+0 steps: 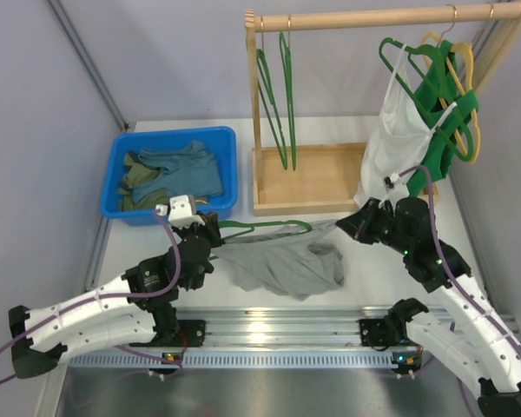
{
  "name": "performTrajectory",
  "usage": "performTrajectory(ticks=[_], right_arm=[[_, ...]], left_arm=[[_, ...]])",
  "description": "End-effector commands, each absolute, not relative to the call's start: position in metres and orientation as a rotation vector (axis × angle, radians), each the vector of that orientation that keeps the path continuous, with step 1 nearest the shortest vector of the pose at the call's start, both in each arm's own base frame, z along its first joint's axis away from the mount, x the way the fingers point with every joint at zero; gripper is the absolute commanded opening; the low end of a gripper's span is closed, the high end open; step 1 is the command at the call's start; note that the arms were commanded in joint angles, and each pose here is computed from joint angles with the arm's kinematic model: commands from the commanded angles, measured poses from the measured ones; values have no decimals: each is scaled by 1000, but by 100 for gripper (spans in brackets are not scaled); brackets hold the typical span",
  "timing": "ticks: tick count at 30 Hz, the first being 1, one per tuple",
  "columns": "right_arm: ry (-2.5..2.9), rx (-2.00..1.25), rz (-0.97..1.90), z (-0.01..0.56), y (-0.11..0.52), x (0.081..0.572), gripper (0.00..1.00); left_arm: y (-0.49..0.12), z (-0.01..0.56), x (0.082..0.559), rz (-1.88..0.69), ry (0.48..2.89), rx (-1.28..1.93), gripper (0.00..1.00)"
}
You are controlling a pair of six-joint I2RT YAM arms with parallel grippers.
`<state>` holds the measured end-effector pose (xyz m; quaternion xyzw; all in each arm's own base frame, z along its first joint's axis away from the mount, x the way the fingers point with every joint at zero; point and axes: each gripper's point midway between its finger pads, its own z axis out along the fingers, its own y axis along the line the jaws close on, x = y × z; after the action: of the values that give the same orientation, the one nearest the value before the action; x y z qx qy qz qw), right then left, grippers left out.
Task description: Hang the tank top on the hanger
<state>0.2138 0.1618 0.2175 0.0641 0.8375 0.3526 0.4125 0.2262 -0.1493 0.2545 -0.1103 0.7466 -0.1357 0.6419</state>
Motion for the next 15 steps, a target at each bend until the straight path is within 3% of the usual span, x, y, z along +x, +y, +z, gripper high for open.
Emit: performTrajectory(ticks=[1,15], right_arm=[[1962,145,900,263,157,222,0],[1873,54,1035,310,178,227,0]], left_arm=[[-135,261,227,-245,1677,-281,0],[-159,255,230,-285,1708,-201,0]])
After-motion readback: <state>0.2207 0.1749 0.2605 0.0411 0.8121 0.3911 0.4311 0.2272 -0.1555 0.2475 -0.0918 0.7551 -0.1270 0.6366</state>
